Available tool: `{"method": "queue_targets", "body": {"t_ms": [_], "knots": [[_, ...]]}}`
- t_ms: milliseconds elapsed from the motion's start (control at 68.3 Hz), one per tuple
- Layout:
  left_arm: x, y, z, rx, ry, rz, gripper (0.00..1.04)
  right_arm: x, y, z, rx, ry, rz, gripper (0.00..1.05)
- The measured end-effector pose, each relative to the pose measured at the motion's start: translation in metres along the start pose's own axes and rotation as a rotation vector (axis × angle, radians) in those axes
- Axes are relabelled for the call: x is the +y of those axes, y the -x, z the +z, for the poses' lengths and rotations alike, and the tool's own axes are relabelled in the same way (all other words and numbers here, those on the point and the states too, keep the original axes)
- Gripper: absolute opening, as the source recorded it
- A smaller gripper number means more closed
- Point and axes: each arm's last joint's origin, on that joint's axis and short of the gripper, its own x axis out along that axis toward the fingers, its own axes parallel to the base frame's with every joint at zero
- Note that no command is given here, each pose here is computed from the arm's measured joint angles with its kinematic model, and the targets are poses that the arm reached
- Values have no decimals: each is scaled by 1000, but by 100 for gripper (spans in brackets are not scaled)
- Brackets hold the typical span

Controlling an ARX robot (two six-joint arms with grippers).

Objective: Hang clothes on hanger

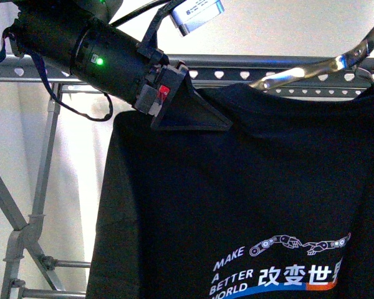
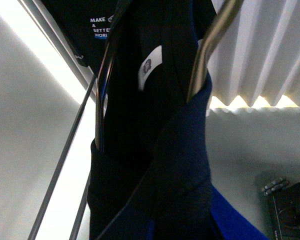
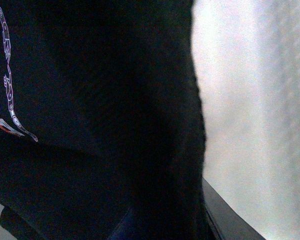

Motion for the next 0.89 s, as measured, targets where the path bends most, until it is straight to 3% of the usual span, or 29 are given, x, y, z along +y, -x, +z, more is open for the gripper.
{"method": "queue_targets", "body": {"t_ms": [542, 732, 776, 893], "knots": [[0, 1, 1, -8, -3, -2, 100, 24, 10, 5, 35, 14, 25, 10], [1, -1, 0, -9, 13, 12, 98, 45, -2, -5, 61, 11, 57, 10], [4, -5, -5, -10, 6, 93, 98, 46, -4, -6, 61, 13, 56, 10], [6, -16, -33, -89, 240, 396, 98, 46, -3, -9, 60, 11, 45, 10]]}}
